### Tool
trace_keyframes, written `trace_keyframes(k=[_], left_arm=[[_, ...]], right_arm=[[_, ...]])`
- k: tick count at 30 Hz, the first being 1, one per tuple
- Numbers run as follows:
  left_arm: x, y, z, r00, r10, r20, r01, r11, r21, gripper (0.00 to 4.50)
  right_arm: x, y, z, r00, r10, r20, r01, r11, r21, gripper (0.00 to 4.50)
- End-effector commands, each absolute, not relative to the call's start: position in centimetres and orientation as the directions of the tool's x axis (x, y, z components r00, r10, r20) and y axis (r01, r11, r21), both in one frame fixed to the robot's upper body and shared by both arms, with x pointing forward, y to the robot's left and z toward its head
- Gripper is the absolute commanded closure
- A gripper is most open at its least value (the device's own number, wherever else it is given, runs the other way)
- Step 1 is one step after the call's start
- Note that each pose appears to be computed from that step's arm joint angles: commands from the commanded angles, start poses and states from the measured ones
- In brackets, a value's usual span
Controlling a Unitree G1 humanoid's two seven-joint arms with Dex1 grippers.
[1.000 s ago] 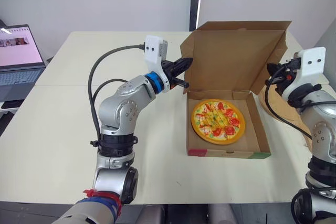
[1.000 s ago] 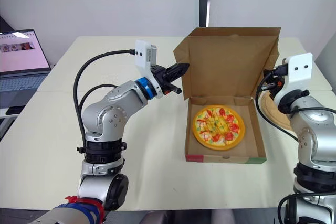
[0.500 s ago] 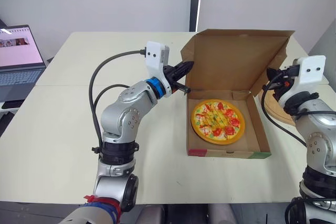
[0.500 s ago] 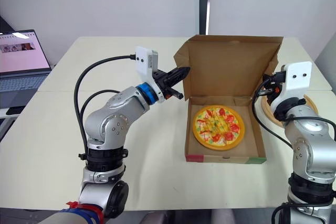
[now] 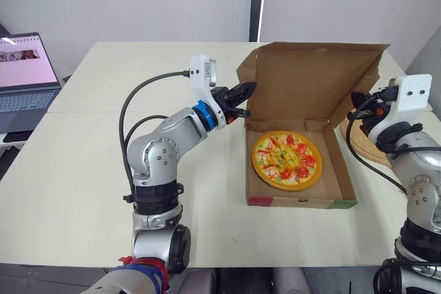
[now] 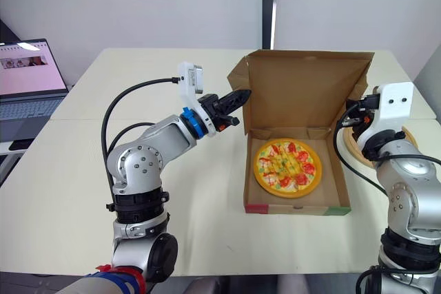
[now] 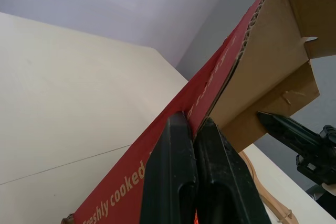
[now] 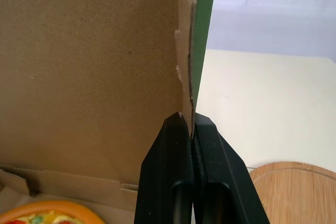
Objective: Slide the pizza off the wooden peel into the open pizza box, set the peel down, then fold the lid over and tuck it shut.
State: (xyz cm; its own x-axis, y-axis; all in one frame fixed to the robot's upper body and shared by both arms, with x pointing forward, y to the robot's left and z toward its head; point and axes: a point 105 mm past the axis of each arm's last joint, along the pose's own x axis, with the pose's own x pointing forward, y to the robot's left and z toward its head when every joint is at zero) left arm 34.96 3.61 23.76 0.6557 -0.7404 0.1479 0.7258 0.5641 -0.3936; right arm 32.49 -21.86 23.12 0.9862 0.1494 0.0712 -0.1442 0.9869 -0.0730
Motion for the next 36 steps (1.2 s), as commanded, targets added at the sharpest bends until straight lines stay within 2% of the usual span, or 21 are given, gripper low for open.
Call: trace_keyframes(k=[1,14,23,36], left_arm=[[33.2,0.9,23.3,0.557,-0.82,0.132,0.787,0.47,-0.399,4.5],[31.7,2.0,21.4,0.56,-0.82,0.12,0.781,0.474,-0.407,4.5],[30.5,2.0,20.6,0.556,-0.816,0.159,0.765,0.428,-0.481,4.5],[30.3,3.0,19.0,0.597,-0.792,0.13,0.782,0.538,-0.313,4.5]], right_arm=[[31.2,-18.6,24.1,0.95,0.292,0.109,-0.285,0.955,-0.08,4.45],[29.6,-17.0,22.8,0.944,0.307,0.122,-0.302,0.952,-0.058,4.45],[29.2,-17.7,22.1,0.944,0.305,0.127,-0.291,0.95,-0.116,4.45],[28.7,-18.2,20.7,0.949,0.291,0.121,-0.279,0.954,-0.106,4.45]])
